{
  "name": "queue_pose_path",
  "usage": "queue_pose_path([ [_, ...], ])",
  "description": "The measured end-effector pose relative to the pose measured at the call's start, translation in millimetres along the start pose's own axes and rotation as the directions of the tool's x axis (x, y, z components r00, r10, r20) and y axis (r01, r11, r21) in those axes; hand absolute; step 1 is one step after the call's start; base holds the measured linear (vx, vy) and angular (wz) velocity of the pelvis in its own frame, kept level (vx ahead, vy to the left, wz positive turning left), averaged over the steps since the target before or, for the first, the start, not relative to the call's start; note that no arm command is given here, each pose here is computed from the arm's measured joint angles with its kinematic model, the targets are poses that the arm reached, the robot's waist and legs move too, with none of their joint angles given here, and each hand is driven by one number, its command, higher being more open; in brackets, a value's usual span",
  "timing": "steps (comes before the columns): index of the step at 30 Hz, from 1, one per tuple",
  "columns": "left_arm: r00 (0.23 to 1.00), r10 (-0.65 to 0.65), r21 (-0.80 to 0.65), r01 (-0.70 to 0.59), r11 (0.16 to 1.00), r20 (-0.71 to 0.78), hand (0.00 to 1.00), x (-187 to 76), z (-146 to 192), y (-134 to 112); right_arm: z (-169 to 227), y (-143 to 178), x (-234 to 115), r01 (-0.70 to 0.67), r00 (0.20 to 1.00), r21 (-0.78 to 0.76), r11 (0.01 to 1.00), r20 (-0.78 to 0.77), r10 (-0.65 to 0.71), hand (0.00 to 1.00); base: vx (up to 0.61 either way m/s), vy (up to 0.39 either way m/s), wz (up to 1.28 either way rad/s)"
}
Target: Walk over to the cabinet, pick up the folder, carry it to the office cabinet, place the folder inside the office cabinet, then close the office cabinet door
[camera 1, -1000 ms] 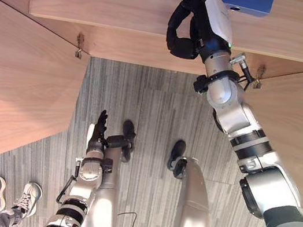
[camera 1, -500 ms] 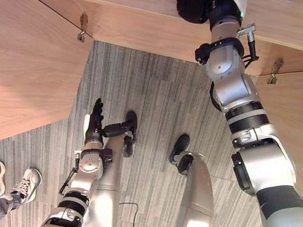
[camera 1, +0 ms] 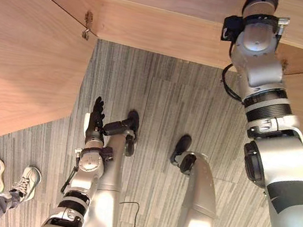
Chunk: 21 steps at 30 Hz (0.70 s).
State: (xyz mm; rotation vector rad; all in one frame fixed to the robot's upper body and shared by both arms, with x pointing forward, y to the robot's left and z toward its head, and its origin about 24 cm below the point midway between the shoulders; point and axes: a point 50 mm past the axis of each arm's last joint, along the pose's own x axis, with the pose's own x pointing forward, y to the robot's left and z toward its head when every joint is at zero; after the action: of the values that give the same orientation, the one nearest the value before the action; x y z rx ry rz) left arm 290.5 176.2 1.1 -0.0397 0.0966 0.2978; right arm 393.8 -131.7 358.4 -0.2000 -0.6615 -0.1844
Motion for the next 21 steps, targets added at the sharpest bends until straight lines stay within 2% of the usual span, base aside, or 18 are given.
queue_pose_path([
  [4, 0.999, -0.007, 0.014, 0.008, 1.000, -0.049, 1.00, -2, -10, -1, 1, 1, -19, -0.029, 0.997, 0.034, 0.999, 0.079, 0.027, 0.00, -0.04, -0.042, -0.02],
  [5, 0.995, -0.019, 0.030, 0.022, 0.999, -0.095, 1.00, -7, -20, -3, -7, 5, -40, -0.064, 0.992, 0.034, 0.997, 0.112, 0.060, 0.00, -0.02, -0.046, -0.04],
  [6, 0.994, -0.021, 0.032, 0.024, 0.999, -0.103, 1.00, -8, -22, -3, -8, 5, -44, -0.071, 0.990, 0.034, 0.997, 0.121, 0.066, 0.00, 0.00, -0.042, -0.09],
  [9, 0.982, -0.015, 0.056, 0.026, 0.998, -0.186, 1.00, -19, -42, -1, -32, 13, -100, -0.144, 0.982, 0.096, 0.985, 0.138, 0.130, 0.00, 0.04, -0.024, -0.14],
  [10, 0.974, -0.009, 0.062, 0.024, 0.998, -0.225, 1.00, -25, -52, 1, -46, 18, -126, -0.183, 0.980, 0.124, 0.975, 0.106, 0.170, 1.00, 0.08, -0.002, -0.15],
  [11, 0.969, -0.001, 0.062, 0.017, 0.998, -0.247, 1.00, -28, -57, 3, -56, 20, -141, -0.199, 0.979, 0.143, 0.970, 0.076, 0.190, 1.00, 0.12, 0.001, -0.20],
  [13, 0.936, 0.024, 0.102, 0.012, 0.995, -0.351, 1.00, -45, -82, 13, -100, 31, -208, -0.253, 0.951, 0.223, 0.941, -0.119, 0.284, 1.00, 0.15, 0.000, -0.23],
  [14, 0.923, 0.031, 0.118, 0.015, 0.993, -0.382, 1.00, -51, -90, 17, -112, 32, -228, -0.264, 0.932, 0.239, 0.934, -0.188, 0.311, 1.00, 0.19, 0.006, -0.23],
  [16, 0.878, 0.049, 0.180, 0.043, 0.983, -0.476, 1.00, -70, -112, 32, -148, 29, -300, -0.282, 0.822, 0.277, 0.918, -0.423, 0.380, 1.00, 0.23, 0.010, -0.15],
  [18, 0.845, 0.052, 0.216, 0.076, 0.973, -0.532, 1.00, -83, -125, 40, -169, 21, -341, -0.267, 0.731, 0.279, 0.922, -0.565, 0.383, 1.00, 0.21, 0.017, -0.12],
  [21, 0.808, 0.054, 0.246, 0.115, 0.962, -0.586, 1.00, -98, -137, 49, -202, 0, -392, -0.171, 0.576, 0.229, 0.958, -0.766, 0.286, 1.00, 0.16, 0.024, -0.23],
])
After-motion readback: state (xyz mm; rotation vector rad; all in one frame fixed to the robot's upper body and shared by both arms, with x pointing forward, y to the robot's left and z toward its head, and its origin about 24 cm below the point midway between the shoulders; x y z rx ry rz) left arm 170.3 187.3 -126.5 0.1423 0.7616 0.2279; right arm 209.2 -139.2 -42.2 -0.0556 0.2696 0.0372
